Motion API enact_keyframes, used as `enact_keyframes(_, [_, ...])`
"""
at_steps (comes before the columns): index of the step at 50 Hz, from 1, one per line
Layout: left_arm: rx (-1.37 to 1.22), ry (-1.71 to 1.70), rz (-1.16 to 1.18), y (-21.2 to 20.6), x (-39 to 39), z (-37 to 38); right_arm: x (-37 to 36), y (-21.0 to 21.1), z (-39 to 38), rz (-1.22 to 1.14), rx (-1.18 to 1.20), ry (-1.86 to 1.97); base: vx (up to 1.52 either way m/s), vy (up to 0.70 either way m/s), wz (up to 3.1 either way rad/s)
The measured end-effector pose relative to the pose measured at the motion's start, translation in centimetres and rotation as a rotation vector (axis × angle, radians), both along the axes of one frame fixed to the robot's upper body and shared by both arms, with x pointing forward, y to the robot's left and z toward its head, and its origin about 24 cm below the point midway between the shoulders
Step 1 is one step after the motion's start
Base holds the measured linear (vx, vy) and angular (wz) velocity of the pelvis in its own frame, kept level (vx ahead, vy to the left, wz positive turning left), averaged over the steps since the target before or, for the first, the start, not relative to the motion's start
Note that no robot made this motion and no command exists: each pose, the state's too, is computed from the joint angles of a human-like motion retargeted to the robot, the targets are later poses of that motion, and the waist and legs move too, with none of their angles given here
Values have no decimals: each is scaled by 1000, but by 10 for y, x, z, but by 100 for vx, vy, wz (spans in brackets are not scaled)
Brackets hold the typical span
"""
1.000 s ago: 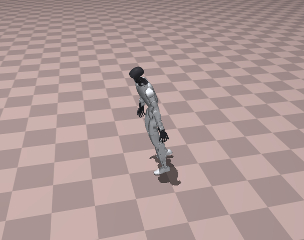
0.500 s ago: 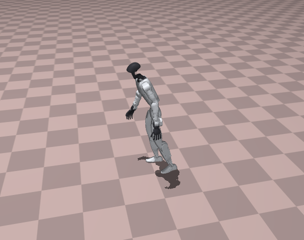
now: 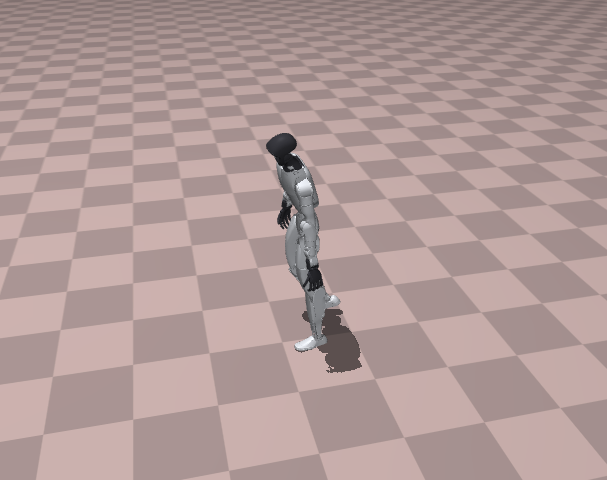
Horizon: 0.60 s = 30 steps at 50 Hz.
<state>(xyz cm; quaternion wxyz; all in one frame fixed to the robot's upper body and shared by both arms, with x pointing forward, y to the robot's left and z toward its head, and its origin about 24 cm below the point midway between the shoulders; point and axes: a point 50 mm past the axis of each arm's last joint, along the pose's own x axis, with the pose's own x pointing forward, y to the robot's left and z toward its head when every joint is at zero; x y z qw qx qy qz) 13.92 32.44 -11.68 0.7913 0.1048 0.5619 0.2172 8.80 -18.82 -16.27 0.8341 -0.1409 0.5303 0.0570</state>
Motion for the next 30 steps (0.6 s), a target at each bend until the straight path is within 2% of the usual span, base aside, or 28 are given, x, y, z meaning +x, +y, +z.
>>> enact_keyframes(6, [-96,-629,-322,-93,205,117,-22,-4,-8,231,87,224,39,2,135])
enact_keyframes(11, [108,-1145,-607,-162,277,269,30,-22,6,155,-72,10,42,-4,43])
enact_keyframes(14, [68,-1452,-559,-183,279,339,69,-33,25,-30,-148,-200,48,-5,22])
enact_keyframes(17, [-101,-1619,-382,-185,273,358,98,-45,44,-203,-182,-357,52,-6,29])
enact_keyframes(19, [-199,-1626,-273,-178,269,342,112,-51,55,-269,-193,-418,55,-9,4])
enact_keyframes(21, [-256,-1501,-253,-170,262,294,114,-59,58,-280,-217,-421,57,-14,-44])
enact_keyframes(24, [-209,-1232,-255,-147,235,205,125,-63,64,-209,-255,-416,58,-7,-59])
enact_keyframes(27, [-137,-849,-291,-124,177,102,136,-63,71,-136,-279,-427,56,3,-77])
enact_keyframes(30, [-131,-422,-275,-105,84,13,141,-61,76,-124,-279,-462,55,6,-77])
